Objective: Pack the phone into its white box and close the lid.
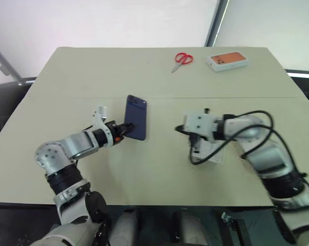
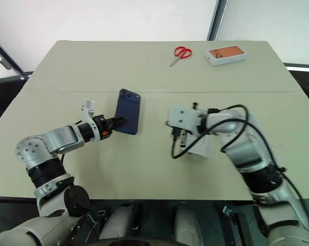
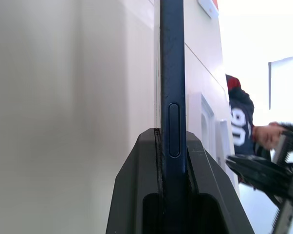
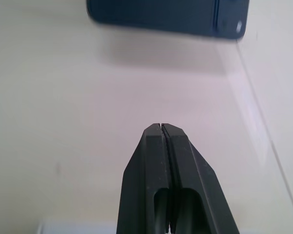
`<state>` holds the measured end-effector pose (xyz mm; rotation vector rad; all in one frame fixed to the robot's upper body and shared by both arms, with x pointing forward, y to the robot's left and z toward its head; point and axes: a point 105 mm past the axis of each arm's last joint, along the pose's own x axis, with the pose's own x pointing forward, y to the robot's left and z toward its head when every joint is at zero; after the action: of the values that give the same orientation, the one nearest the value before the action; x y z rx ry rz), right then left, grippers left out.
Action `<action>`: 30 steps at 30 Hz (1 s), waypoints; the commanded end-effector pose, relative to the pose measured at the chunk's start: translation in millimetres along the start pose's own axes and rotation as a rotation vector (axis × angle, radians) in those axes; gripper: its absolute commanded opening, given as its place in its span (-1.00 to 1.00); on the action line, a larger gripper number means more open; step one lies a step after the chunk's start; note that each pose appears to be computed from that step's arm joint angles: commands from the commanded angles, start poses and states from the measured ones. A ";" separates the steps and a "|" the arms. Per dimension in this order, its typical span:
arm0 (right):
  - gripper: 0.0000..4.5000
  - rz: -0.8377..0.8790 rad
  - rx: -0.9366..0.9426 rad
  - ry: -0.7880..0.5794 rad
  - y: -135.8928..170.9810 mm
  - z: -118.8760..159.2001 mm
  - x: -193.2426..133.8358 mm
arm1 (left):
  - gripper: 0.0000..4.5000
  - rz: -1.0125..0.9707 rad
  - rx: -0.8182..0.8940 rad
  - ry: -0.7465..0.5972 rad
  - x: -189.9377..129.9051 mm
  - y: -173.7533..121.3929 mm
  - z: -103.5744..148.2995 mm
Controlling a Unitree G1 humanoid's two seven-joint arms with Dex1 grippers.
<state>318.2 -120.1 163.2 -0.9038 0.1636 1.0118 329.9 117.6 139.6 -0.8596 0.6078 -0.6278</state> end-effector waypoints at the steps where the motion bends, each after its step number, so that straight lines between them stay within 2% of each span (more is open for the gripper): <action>1: -1.00 -0.057 -0.033 0.068 -6.4 -14.0 -11.3 | -0.97 -0.050 0.059 0.020 4.2 -17.9 -2.2; 5: -1.00 -0.076 -0.039 0.156 -6.5 -35.1 -17.0 | -0.97 -0.050 0.061 0.027 6.1 -18.6 -3.4; 9: -1.00 -0.038 0.014 0.158 -0.9 -40.4 -25.2 | -0.97 -0.040 0.069 0.032 5.3 -17.0 -3.8; 12: -0.62 0.006 0.067 0.107 3.6 -34.4 -33.0 | -1.00 -0.025 0.077 0.041 5.0 -14.7 -5.7; 14: -0.16 0.005 0.076 0.088 1.5 -31.1 -39.5 | -1.00 -0.021 0.078 0.046 4.8 -13.5 -7.5; 17: 0.52 0.098 0.099 0.066 14.9 -26.7 -48.5 | -1.00 -0.018 0.080 0.050 4.6 -12.6 -9.4; 21: 0.52 0.200 0.148 0.066 40.4 -27.8 -50.1 | -1.00 -0.015 0.084 0.053 4.9 -12.0 -10.1; 28: 0.52 0.214 0.188 0.091 63.8 -38.0 -40.8 | -1.00 -0.012 0.089 0.057 5.2 -11.3 -12.3; 30: 0.28 0.203 0.187 0.105 64.0 -41.4 -38.9 | -1.00 -0.014 0.088 0.056 5.6 -11.7 -11.8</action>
<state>256.6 -166.8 112.1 -0.7389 0.4844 1.1222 322.7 102.4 126.2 -0.7861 0.6871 -0.6500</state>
